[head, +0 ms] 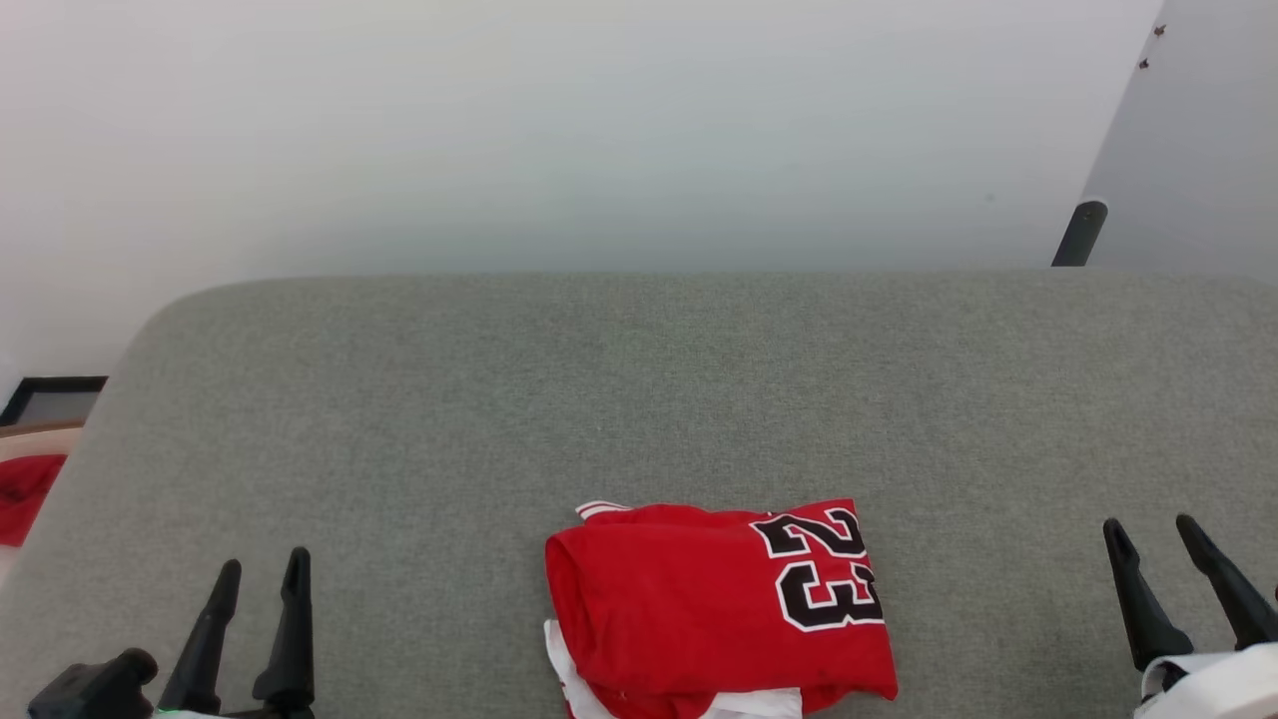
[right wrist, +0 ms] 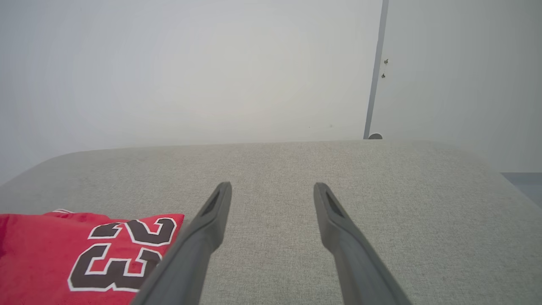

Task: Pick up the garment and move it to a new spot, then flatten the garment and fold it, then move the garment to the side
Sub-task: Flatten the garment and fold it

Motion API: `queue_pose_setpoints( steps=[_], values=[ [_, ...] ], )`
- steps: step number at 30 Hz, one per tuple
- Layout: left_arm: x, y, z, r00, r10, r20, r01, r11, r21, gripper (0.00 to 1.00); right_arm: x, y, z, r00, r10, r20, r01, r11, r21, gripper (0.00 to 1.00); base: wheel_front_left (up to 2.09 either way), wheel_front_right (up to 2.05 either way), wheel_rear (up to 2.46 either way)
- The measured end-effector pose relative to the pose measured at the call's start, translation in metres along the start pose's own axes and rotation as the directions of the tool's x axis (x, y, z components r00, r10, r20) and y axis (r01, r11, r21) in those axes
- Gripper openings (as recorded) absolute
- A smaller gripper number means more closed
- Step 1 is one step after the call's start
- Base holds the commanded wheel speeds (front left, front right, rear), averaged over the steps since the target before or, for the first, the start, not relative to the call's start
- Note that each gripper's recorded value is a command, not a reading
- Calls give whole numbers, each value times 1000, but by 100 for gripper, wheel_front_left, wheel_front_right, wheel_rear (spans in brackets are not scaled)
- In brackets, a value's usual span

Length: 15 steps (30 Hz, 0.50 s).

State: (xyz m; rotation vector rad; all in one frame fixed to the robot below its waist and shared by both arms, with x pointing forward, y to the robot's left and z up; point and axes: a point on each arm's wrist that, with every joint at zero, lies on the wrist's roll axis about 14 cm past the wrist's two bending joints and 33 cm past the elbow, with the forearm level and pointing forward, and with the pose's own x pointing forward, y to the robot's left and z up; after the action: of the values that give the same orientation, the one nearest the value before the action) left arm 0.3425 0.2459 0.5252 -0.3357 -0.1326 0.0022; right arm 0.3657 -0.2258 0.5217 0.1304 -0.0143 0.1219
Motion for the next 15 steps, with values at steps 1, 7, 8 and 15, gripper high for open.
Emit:
queue_pose_setpoints(
  steps=[1,7,8,15],
  values=[
    [-1,1,1,1000,3,5,-3,1000,0,100,-2,0,-2,1000,-3,-3,3,1000,4,100,0,0,0],
    [-8,4,7,1000,12,22,-12,1000,7,100,-9,-1,-7,1000,-20,-1,20,1000,22,100,0,0,0],
    [-8,4,8,1000,13,24,-14,1000,7,100,-9,0,-7,1000,-20,-2,20,999,24,100,0,0,0],
    [-12,5,12,999,18,36,-19,1000,8,100,-8,4,-8,1000,-12,-6,13,1000,27,100,0,0,0]
  ],
)
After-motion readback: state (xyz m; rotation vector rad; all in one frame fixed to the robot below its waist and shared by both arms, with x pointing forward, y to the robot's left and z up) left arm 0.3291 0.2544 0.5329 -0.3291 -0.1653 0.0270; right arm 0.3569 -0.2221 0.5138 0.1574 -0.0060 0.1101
